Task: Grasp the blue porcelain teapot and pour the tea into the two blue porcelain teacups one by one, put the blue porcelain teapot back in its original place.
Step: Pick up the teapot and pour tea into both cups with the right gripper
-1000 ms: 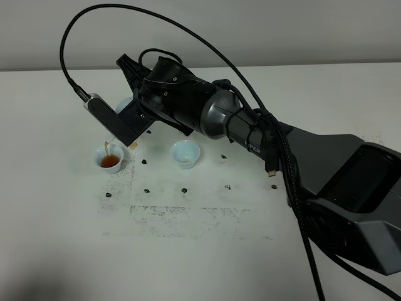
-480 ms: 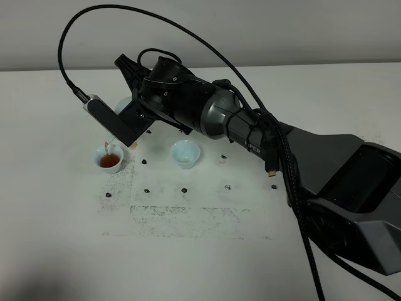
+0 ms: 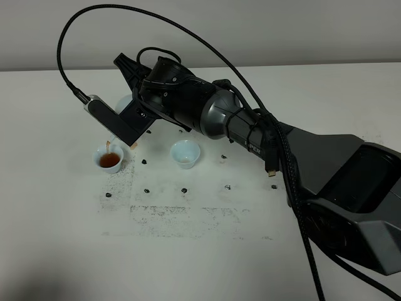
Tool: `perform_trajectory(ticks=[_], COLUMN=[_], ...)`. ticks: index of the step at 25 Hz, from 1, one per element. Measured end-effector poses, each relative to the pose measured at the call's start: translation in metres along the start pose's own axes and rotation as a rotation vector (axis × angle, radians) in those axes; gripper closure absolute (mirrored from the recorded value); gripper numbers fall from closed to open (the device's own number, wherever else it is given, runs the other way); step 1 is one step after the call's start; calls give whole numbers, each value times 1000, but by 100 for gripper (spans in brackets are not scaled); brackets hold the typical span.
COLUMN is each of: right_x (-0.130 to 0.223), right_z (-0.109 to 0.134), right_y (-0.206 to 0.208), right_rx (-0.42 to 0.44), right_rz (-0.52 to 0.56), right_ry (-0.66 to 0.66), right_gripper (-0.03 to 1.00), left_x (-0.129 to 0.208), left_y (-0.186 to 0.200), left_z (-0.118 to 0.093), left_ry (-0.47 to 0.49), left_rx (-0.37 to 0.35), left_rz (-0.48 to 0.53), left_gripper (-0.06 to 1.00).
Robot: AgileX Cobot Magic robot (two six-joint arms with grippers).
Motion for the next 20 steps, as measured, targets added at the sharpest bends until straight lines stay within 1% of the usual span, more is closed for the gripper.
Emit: perform_trajectory(ticks=[12, 20], right_x=[1, 1], right_z=[-1, -6], right_y=[0, 0], right_rx=[6, 36], right_rz=[3, 5], right_ry=[17, 27], right_gripper=[89, 89], left_x=[0, 0], left_y=[0, 0], left_z=[0, 0], left_ry=[0, 0], left_rx=[0, 0], left_rz=[0, 0], left_gripper=[34, 34])
Point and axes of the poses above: a point on each arm's last joint axis where the gripper is mounted, y pointing back along that axis away from the gripper, z along the wrist's bending axis when the last joint is at zero, x = y × z, the point moved 8 cm from there along -y, pointing out along that axis toward the gripper, and after that the axes turned 3 degrees about -y, right-handed, at the moved point
